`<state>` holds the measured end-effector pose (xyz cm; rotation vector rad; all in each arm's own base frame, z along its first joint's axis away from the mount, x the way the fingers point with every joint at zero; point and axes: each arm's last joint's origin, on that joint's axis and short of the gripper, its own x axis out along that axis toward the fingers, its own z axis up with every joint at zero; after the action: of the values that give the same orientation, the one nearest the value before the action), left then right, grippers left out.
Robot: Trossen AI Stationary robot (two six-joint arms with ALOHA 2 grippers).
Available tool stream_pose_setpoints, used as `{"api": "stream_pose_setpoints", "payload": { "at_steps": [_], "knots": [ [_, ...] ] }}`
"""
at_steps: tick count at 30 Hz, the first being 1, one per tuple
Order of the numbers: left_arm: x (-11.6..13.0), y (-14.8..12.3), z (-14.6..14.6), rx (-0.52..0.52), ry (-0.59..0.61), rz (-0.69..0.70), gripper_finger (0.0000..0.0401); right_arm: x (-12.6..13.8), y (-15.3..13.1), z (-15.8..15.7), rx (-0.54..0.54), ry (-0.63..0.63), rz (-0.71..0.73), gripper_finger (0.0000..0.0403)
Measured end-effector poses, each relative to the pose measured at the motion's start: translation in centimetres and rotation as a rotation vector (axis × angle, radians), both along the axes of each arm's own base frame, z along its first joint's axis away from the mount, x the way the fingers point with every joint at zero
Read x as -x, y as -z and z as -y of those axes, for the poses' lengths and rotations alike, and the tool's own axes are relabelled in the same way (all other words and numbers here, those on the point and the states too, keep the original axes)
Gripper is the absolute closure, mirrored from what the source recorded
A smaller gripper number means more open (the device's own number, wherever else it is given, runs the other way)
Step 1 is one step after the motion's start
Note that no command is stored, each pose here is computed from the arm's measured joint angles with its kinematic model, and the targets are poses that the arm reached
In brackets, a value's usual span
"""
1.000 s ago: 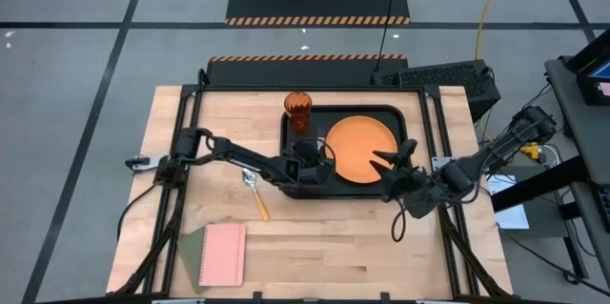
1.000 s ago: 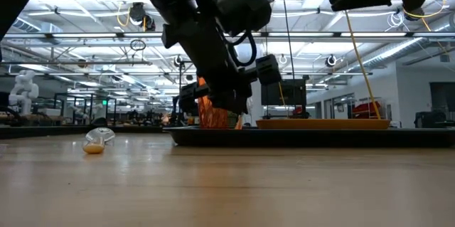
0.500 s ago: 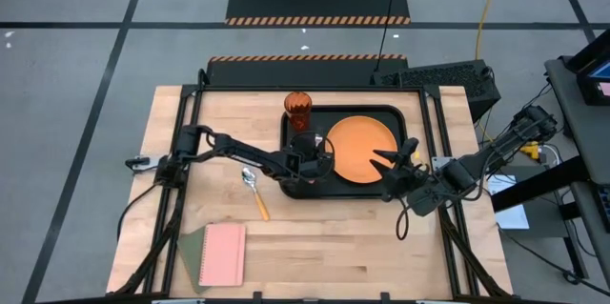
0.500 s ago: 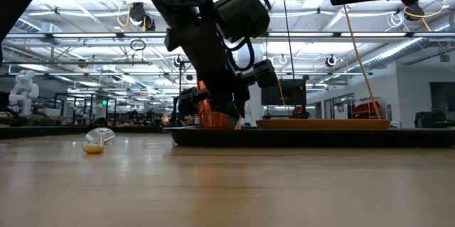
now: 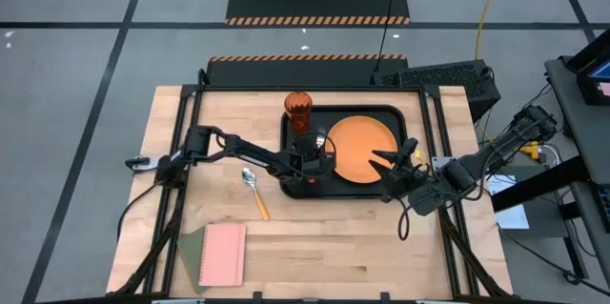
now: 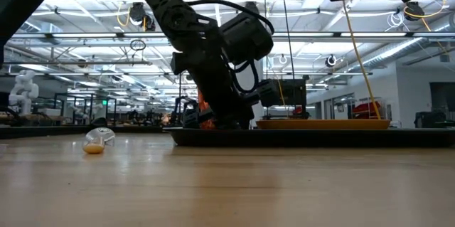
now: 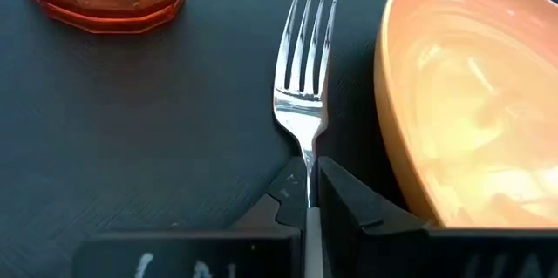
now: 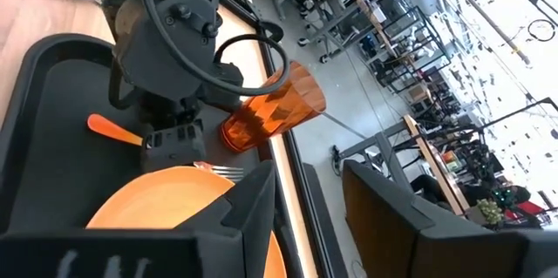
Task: Pick and place plate/cup/fork/spoon on tray
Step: Put the orange fork on the black serving tray to the left of the orange plate
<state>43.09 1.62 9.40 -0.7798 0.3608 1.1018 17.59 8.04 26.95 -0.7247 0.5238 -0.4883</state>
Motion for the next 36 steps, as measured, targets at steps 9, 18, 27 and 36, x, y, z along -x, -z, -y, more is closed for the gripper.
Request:
{"api": "stream_pose_setpoints", "payload": {
  "at_steps": [9, 18, 27, 36],
  "knots": [
    [0.08, 0.07, -0.07, -0.014, -0.011, -0.009, 0.0356, 0.0, 0.0, 0.0, -0.004, 0.001, 0.002, 0.0273],
    [0.17, 0.11, 0.04, -0.051, -0.037, -0.009, 0.0353, -0.03, 0.07, -0.07, -0.033, -0.023, -0.003, 0.0273],
    [0.18, 0.07, 0.14, -0.059, -0.054, 0.004, 0.0352, -0.05, 0.09, -0.11, -0.043, -0.035, -0.008, 0.0273],
    [0.17, 0.03, 0.61, -0.073, -0.051, 0.006, 0.0352, -0.06, 0.12, -0.14, -0.052, -0.045, -0.011, 0.0273]
  ]
}}
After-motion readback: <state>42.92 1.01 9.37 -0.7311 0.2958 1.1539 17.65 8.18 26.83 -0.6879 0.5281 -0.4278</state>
